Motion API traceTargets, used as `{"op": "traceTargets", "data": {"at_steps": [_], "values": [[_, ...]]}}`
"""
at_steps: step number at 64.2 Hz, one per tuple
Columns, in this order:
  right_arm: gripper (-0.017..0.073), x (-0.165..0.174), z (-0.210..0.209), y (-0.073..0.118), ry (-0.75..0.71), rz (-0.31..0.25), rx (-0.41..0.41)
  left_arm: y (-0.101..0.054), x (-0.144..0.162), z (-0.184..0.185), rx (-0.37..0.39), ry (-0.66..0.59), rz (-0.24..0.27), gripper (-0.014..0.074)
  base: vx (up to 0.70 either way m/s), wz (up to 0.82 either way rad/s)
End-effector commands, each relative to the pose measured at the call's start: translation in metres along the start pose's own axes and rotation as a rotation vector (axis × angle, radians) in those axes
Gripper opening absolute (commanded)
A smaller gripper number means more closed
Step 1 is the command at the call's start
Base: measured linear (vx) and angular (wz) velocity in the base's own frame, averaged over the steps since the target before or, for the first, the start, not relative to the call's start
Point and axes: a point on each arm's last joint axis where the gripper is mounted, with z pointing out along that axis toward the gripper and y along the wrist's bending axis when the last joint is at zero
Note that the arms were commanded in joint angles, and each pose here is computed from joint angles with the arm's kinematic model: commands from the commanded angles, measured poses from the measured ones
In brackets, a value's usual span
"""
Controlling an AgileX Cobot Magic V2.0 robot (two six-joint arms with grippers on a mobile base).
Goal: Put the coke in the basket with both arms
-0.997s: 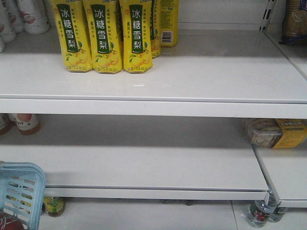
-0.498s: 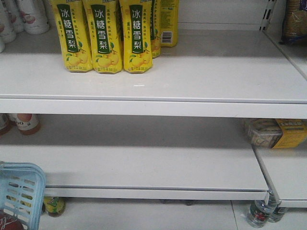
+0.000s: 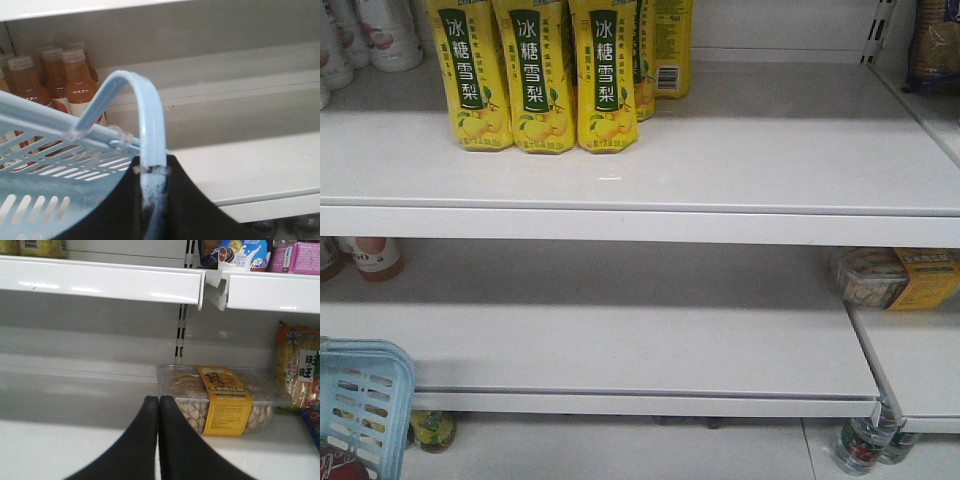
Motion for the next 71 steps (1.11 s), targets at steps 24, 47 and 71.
{"op": "traceTargets", "data": {"at_steps": [24,47,71], "values": [[-0.0009,-0.0025,-0.0009,-0.0001,-0.067,0.019,0.003,0.0018,-0.0180,-0.0036,-0.023,-0.189,0.037,-0.0006,0.00,0.00],[-0.0009,-0.0028,-0.0010,-0.0002,-0.068,0.017,0.003,0.0018,-0.0180,-0.0036,-0.023,-0.189,0.037,-0.0006,0.00,0.00],[-0.0009,-0.0028,-0.0010,-0.0002,-0.068,0.017,0.003,0.0018,-0.0180,-0.0036,-0.023,-0.189,0.037,-0.0006,0.00,0.00]]}}
